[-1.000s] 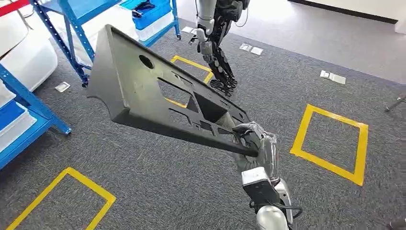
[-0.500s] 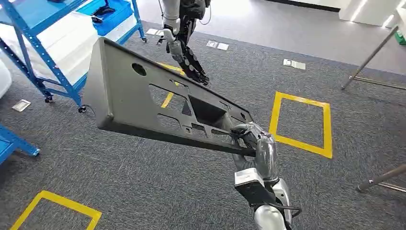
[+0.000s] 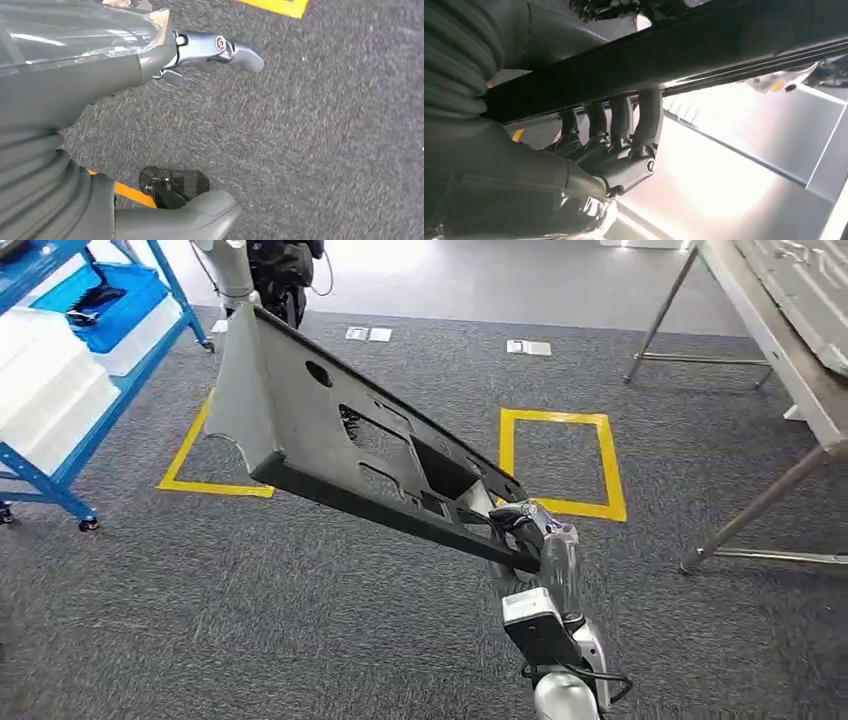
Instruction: Take the parts from the cabinet and place them on the table.
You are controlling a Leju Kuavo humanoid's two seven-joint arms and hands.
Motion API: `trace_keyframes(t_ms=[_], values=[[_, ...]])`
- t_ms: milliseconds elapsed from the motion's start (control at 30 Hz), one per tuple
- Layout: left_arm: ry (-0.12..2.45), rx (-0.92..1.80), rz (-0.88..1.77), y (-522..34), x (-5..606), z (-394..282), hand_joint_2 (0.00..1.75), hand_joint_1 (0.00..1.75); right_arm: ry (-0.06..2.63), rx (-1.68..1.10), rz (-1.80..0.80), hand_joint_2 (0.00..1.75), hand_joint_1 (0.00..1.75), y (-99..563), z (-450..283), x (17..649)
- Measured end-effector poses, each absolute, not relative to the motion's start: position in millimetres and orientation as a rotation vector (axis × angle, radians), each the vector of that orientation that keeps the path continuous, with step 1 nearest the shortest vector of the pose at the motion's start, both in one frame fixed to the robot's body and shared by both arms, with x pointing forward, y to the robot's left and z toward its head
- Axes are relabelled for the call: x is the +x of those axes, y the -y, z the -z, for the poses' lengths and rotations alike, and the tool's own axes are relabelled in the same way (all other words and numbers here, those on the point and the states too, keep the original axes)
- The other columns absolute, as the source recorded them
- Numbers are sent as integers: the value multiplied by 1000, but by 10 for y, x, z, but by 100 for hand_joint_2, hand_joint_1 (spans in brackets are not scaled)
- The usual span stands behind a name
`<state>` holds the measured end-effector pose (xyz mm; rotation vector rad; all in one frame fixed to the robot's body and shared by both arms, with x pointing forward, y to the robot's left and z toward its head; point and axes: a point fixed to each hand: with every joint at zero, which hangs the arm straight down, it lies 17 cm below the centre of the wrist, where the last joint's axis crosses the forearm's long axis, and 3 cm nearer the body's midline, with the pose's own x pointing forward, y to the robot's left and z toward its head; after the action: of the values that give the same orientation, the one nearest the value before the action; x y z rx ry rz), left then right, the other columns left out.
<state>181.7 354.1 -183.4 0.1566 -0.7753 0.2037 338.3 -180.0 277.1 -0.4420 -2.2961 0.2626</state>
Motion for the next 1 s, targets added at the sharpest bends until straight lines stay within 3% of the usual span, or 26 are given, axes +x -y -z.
trace_keyframes(t_ms=[1000], values=[[788, 153, -172, -3524, 1957, 1816, 175, 0, 2251, -428, -263, 175, 175, 1853, -2659, 3383]])
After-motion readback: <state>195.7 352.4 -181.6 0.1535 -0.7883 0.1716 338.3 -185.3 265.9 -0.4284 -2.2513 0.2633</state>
